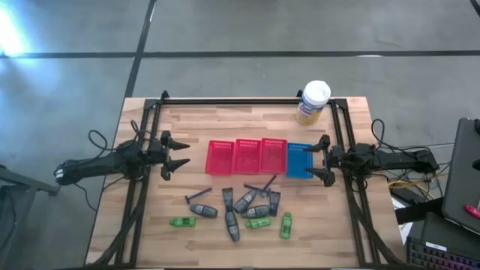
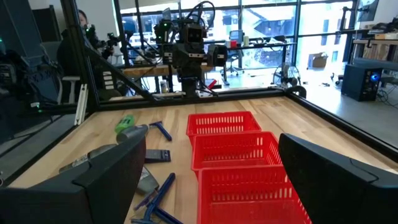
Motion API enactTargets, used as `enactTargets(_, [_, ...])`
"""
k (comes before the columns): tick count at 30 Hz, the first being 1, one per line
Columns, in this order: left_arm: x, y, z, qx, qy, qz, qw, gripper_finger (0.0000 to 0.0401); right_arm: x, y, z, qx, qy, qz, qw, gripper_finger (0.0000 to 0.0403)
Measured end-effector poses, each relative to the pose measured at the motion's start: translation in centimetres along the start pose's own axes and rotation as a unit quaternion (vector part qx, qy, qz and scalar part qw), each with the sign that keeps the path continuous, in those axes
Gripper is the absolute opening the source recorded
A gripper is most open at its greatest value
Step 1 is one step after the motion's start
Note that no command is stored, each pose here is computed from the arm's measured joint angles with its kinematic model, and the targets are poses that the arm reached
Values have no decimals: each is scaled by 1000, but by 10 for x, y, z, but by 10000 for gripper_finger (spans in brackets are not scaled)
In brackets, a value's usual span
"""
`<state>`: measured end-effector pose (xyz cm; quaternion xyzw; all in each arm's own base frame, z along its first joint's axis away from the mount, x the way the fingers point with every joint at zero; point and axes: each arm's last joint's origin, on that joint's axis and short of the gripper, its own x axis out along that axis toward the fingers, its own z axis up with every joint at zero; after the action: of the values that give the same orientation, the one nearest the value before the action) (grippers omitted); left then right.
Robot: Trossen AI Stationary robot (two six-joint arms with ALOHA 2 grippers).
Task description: Pick & Place Travel size toiletries
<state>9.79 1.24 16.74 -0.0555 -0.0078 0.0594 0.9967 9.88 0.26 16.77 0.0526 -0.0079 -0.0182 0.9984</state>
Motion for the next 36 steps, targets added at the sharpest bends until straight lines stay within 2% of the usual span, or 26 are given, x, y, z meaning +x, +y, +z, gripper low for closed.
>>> enactTargets(4, [0, 0, 0, 0, 0, 0, 1000, 280, 0, 0, 0, -3, 0, -4, 1000, 364])
enactTargets(7, [0, 0, 0, 0, 0, 0, 1000, 280, 0, -2, 2, -20, -13, -33, 999, 364])
enactTargets(9, [0, 0, 0, 0, 0, 0, 1000, 280, 0, -1, 7, 88, -41, -19, 995, 364])
enactTargets(11, [0, 0, 0, 0, 0, 0, 1000, 280, -2, 0, 14, 222, -77, -4, 972, 364])
enactTargets(12, [0, 0, 0, 0, 0, 0, 1000, 280, -2, 0, 16, 286, -88, 0, 954, 364])
enactTargets(14, [0, 0, 0, 0, 1, 0, 1000, 280, -3, 0, 20, 421, -106, 21, 901, 364])
enactTargets(17, [0, 0, 0, 0, 3, 1, 1000, 280, -4, 0, 23, 524, -116, 44, 843, 364])
enactTargets(18, [0, 0, -1, 0, 3, 1, 1000, 280, -4, 1, 23, 537, -113, 54, 834, 364])
enactTargets(19, [0, 0, -1, 0, 4, 1, 1000, 280, -4, 1, 23, 540, -105, 65, 832, 364])
enactTargets(21, [0, 0, -1, 0, 5, 1, 1000, 280, -4, 1, 24, 521, -111, 64, 844, 364])
enactTargets(24, [0, 0, -1, 0, 6, 1, 1000, 280, -5, -1, 28, 510, -154, 34, 846, 364])
enactTargets(26, [0, 0, -1, 0, 6, 1, 1000, 280, -6, 0, 33, 501, -171, 58, 846, 364])
enactTargets(29, [0, 0, -1, 0, 6, 1, 1000, 280, -6, 3, 40, 521, -171, 113, 829, 364])
enactTargets(32, [0, 0, -1, 0, 6, 1, 1000, 280, 2, 7, 37, 574, -91, 120, 805, 364])
enactTargets(35, [0, 0, -1, 0, 7, 1, 1000, 280, 16, 12, 34, 610, 12, 59, 790, 364])
enactTargets(36, [0, 0, -1, 0, 7, 1, 1000, 280, 21, 14, 35, 625, 55, 35, 778, 364])
